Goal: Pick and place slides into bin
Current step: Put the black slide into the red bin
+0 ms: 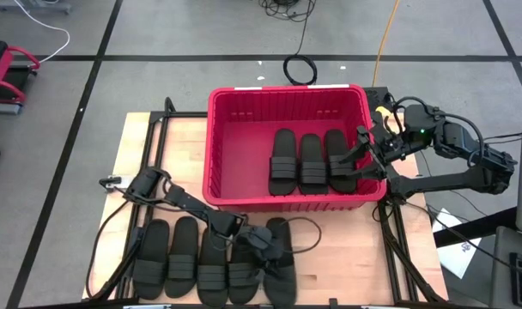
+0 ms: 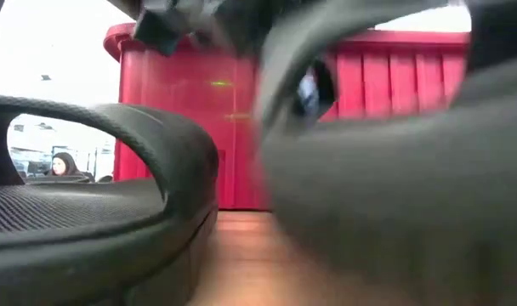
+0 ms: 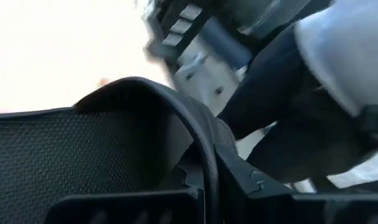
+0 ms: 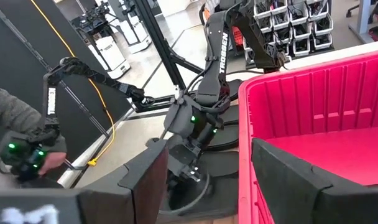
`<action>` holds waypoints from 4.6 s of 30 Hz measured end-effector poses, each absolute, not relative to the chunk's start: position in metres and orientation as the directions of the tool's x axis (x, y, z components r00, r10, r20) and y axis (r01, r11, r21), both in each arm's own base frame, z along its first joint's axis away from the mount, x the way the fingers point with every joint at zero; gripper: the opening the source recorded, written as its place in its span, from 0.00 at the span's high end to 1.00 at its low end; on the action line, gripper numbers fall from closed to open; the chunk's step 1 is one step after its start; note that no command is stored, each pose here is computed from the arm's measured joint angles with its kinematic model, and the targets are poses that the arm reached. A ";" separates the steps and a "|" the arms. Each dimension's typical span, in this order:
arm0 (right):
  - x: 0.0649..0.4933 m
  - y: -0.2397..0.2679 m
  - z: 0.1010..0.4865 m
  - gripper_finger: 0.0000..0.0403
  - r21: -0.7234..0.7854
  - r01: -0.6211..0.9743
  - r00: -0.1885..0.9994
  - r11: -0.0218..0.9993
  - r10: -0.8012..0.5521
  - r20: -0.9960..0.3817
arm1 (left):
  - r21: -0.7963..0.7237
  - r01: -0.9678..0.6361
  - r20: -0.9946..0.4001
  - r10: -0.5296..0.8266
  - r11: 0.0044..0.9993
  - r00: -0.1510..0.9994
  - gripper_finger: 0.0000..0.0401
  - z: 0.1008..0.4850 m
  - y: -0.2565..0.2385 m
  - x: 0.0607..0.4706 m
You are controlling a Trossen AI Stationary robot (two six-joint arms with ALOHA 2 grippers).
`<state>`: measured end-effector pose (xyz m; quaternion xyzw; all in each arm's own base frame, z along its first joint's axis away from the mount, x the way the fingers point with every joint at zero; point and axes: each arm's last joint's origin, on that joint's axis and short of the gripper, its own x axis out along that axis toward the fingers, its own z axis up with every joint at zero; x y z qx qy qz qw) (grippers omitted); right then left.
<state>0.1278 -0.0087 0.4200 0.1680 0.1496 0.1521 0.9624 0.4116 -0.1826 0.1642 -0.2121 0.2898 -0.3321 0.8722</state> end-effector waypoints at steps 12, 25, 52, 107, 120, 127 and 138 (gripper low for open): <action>0.128 -0.009 0.420 0.45 0.360 -0.245 0.909 0.900 0.343 -0.238 | -0.445 0.573 -0.378 -0.725 0.688 0.576 0.99 0.268 -0.192 0.416; 0.129 -0.009 0.421 0.45 0.336 -0.256 0.911 0.907 0.342 -0.229 | -0.209 0.462 -0.569 -0.491 0.862 0.660 0.99 0.395 -0.137 0.375; 0.140 -0.021 0.428 0.45 0.300 0.062 0.984 0.952 -0.008 -0.176 | 0.117 0.570 -0.814 -0.250 0.814 0.524 1.00 0.459 -0.015 0.271; 0.160 -0.030 0.418 0.45 0.125 0.240 0.947 0.963 -0.203 -0.249 | -0.466 0.398 -0.657 -0.611 0.790 0.442 1.00 0.289 0.183 0.367; 0.160 -0.032 0.419 0.45 0.113 0.290 0.936 0.950 -0.257 -0.240 | -0.505 0.367 -0.638 -0.624 0.781 0.450 1.00 0.244 0.189 0.366; 0.160 -0.032 0.420 0.45 0.114 0.290 0.939 0.950 -0.259 -0.227 | -0.557 0.344 -0.629 -0.655 0.756 0.419 1.00 0.225 0.188 0.358; 0.161 -0.033 0.423 0.45 0.120 0.311 0.938 0.943 -0.284 -0.198 | -0.548 0.328 -0.630 -0.638 0.770 0.443 1.00 0.206 0.188 0.359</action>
